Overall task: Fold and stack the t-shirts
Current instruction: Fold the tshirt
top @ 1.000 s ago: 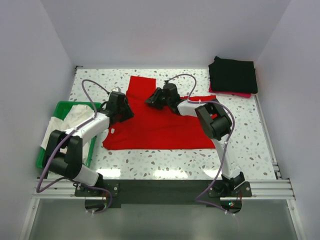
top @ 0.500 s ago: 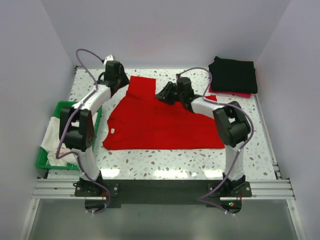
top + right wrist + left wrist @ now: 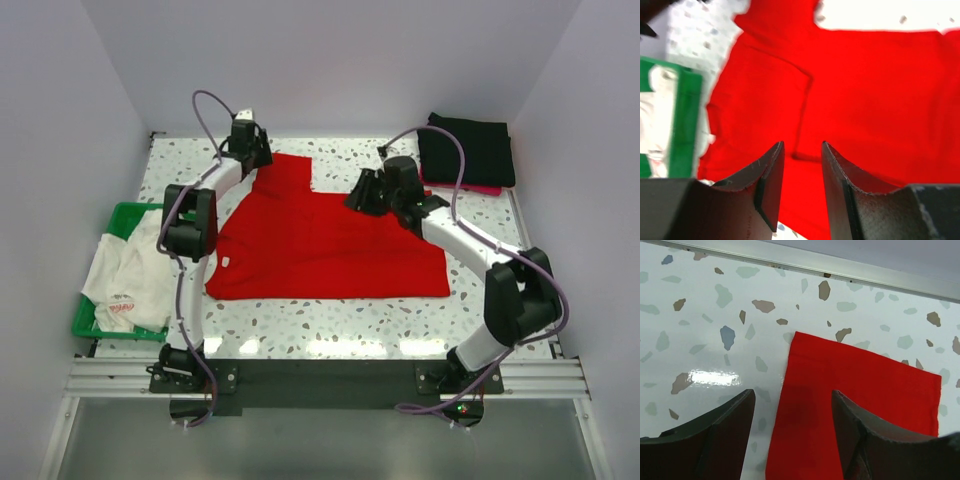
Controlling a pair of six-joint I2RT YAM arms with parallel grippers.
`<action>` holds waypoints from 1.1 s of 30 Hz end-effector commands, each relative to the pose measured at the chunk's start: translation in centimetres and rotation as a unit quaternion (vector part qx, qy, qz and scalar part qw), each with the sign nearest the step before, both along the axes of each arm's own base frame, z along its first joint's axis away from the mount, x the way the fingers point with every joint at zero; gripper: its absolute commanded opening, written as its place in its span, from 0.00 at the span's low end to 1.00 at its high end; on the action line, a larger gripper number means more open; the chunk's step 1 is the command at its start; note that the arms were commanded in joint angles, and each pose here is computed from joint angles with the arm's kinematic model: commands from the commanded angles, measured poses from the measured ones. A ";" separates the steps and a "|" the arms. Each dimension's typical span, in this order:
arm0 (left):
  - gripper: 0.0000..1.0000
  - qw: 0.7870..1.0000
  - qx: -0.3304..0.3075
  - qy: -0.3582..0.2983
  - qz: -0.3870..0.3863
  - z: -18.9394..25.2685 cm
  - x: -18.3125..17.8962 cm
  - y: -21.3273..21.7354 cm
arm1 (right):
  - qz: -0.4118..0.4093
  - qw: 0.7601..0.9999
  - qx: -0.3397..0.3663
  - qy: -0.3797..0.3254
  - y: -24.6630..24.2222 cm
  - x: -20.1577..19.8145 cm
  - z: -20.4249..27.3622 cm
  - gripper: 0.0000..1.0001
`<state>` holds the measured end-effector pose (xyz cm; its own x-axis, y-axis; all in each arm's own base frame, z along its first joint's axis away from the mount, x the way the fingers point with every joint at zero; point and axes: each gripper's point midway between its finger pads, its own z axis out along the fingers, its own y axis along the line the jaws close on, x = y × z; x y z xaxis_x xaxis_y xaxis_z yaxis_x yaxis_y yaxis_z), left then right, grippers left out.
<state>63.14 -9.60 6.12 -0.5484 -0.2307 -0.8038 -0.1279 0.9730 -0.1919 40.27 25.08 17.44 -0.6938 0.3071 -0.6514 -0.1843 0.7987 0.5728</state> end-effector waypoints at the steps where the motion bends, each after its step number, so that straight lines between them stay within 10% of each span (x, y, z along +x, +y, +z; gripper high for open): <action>1: 0.68 0.998 0.010 -0.057 -0.024 2.5 2.7 0.0 | -0.008 0.998 -0.068 -0.009 -2.8 -1.7 -0.5 0.40; 14: 0.67 0.997 -0.026 -0.038 -0.059 -1.5 3.1 -2.0 | -0.023 0.994 -0.107 -0.020 -4.9 -3.0 -0.1 0.40; 33: 0.09 0.984 -0.077 -0.115 -0.115 5.4 4.0 -4.6 | -0.155 0.969 -0.183 0.055 -14.4 4.7 -4.2 0.40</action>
<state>65.34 -13.99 4.28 -0.5445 -0.2285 -0.8071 0.0819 0.9431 -0.3223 42.78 13.61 12.95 -0.7011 0.2464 -0.6692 0.0736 0.9584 0.2758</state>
